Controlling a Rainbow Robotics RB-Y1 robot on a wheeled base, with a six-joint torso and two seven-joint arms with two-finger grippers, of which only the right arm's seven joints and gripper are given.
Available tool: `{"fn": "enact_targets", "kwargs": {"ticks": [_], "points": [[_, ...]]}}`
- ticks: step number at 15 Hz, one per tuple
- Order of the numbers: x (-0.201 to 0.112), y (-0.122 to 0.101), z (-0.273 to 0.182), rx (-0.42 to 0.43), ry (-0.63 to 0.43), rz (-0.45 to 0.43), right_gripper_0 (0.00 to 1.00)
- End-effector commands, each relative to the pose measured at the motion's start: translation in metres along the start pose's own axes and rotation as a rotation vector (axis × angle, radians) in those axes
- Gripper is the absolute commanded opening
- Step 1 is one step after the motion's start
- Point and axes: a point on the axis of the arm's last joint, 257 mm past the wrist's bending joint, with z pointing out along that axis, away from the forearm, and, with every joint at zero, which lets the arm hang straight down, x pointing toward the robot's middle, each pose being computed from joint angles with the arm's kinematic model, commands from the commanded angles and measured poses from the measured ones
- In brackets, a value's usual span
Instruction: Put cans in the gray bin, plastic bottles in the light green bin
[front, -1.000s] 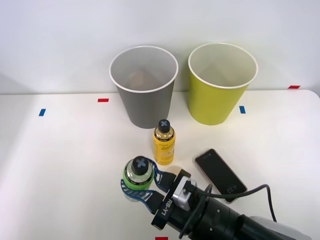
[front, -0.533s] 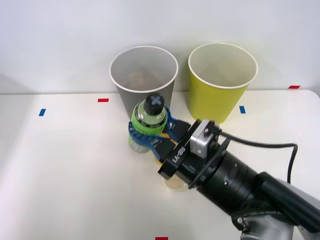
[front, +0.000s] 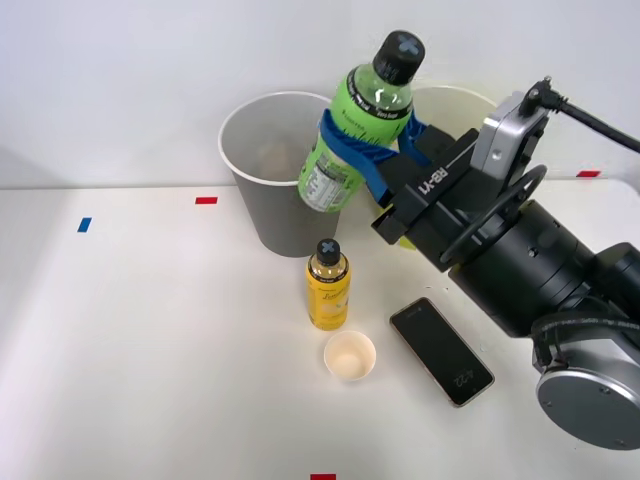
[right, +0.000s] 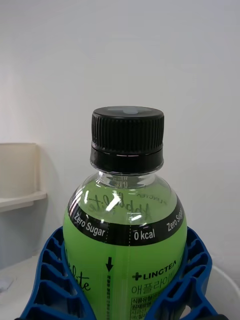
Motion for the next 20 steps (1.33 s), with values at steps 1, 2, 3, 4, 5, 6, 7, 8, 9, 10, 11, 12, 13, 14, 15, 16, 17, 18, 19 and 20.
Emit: {"fn": "enact_targets", "kwargs": {"ticks": [1, 2, 3, 4, 5, 6, 7, 8, 9, 10, 11, 12, 13, 14, 15, 16, 17, 18, 19, 20], "points": [[-0.023, -0.042, 0.015, 0.047, 0.046, -0.062, 0.0], [-0.03, -0.058, 0.018, 0.077, 0.048, -0.068, 0.0], [-0.03, -0.069, 0.02, 0.095, 0.045, -0.058, 0.0], [-0.026, -0.08, 0.024, 0.114, 0.046, -0.057, 0.0], [-0.022, -0.093, 0.029, 0.136, 0.045, -0.053, 0.0], [-0.018, -0.104, 0.032, 0.153, 0.052, -0.055, 0.0], [-0.014, -0.116, 0.035, 0.17, 0.06, -0.06, 0.0], [-0.012, -0.125, 0.04, 0.183, 0.062, -0.058, 0.0], [-0.008, -0.139, 0.045, 0.203, 0.069, -0.063, 0.0], [-0.005, -0.152, 0.048, 0.223, 0.077, -0.071, 0.0], [-0.003, -0.163, 0.049, 0.239, 0.084, -0.074, 0.0], [0.001, -0.175, 0.054, 0.255, 0.095, -0.076, 0.0], [0.004, -0.185, 0.056, 0.27, 0.103, -0.078, 0.0], [0.01, -0.195, 0.059, 0.285, 0.115, -0.077, 0.0], [0.013, -0.202, 0.063, 0.296, 0.119, -0.073, 0.0], [0.017, -0.21, 0.065, 0.31, 0.124, -0.068, 0.0], [0.022, -0.218, 0.068, 0.325, 0.133, -0.065, 0.0], [0.027, -0.224, 0.071, 0.335, 0.141, -0.059, 0.0], [0.032, -0.23, 0.072, 0.345, 0.152, -0.062, 0.0], [0.035, -0.235, 0.072, 0.353, 0.161, -0.073, 0.0]]}}
